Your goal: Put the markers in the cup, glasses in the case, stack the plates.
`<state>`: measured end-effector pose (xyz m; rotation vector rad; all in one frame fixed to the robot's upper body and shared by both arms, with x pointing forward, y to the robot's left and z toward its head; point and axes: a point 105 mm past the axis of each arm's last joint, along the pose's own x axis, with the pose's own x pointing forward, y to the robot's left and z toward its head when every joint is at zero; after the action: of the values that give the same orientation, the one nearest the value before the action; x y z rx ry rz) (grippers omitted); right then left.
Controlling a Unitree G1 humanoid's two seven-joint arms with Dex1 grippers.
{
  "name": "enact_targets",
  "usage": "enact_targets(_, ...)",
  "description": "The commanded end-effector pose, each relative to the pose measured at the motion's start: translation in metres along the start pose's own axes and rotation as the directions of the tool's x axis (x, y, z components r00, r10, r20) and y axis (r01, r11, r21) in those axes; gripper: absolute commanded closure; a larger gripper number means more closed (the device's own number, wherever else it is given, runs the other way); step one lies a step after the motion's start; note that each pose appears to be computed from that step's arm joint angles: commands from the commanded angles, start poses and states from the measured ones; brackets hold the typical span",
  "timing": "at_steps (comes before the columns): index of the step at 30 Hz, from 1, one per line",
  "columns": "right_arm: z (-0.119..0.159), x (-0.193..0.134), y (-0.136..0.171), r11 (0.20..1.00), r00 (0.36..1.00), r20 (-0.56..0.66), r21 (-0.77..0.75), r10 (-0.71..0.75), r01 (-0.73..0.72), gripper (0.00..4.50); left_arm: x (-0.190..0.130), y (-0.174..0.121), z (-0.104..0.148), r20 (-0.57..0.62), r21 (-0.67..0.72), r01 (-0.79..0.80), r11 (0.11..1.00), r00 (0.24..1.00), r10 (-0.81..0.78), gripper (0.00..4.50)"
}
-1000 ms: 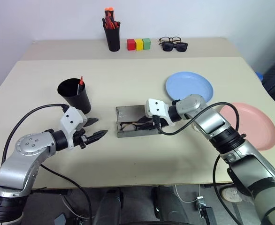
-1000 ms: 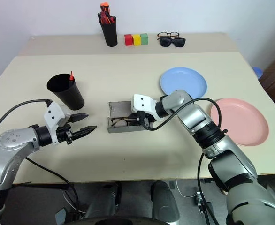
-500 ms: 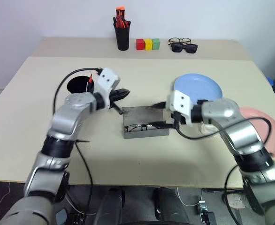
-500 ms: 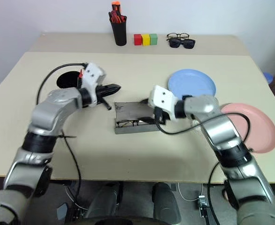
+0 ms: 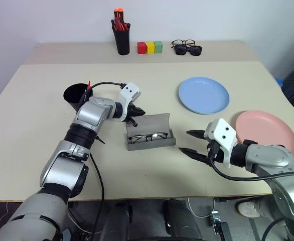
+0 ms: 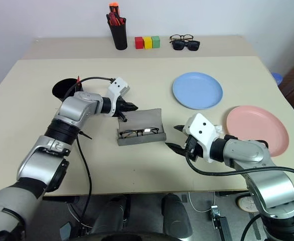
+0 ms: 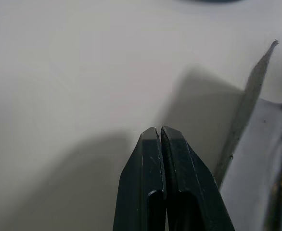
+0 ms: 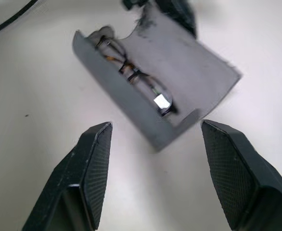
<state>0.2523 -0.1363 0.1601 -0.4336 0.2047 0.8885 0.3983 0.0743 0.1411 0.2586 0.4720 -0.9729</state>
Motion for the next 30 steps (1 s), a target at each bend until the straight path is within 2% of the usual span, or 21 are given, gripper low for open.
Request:
enact_targets(1, 0.012, -0.003, -0.004, 0.999, 0.999, 0.035, -0.042, -0.033, 0.034, 1.53, -0.007, -0.011, 0.007, 0.016, 0.077, 0.047, 0.996, 0.999, -0.049, 4.45)
enact_targets(8, 0.013, 0.000, -0.013, 0.997, 0.998, 0.038, -0.056, -0.042, 0.044, 1.53, -0.023, -0.026, 0.004, 0.031, 0.122, 0.081, 0.989, 0.996, -0.085, 4.45)
enact_targets(12, 0.008, 0.006, -0.029, 0.995, 0.996, 0.025, -0.057, -0.086, 0.087, 1.53, -0.041, -0.053, -0.008, 0.027, 0.192, 0.145, 0.971, 0.988, -0.153, 4.45)
enact_targets(17, -0.008, 0.014, -0.060, 0.978, 0.979, -0.043, -0.060, -0.200, 0.197, 1.53, -0.050, -0.068, -0.013, 0.059, 0.249, 0.165, 0.954, 0.981, -0.185, 4.45)
enact_targets(22, -0.029, 0.028, -0.102, 0.927, 0.921, -0.143, -0.153, -0.363, 0.342, 1.53, -0.056, -0.062, 0.003, 0.202, 0.290, 0.073, 0.954, 0.970, -0.135, 4.45)
enact_targets(24, -0.041, 0.037, -0.118, 0.902, 0.891, -0.181, -0.207, -0.416, 0.379, 1.53, -0.061, -0.058, 0.004, 0.236, 0.265, 0.044, 0.963, 0.966, -0.109, 4.45)
enact_targets(28, -0.053, 0.051, -0.134, 0.883, 0.873, -0.209, -0.277, -0.440, 0.379, 1.53, -0.068, -0.056, 0.004, 0.274, 0.231, 0.017, 0.973, 0.958, -0.082, 4.45)
enact_targets(30, -0.055, 0.056, -0.142, 0.868, 0.864, -0.207, -0.309, -0.460, 0.388, 2.04, -0.072, -0.054, 0.001, 0.284, 0.207, -0.007, 0.978, 0.957, -0.054, 4.50)
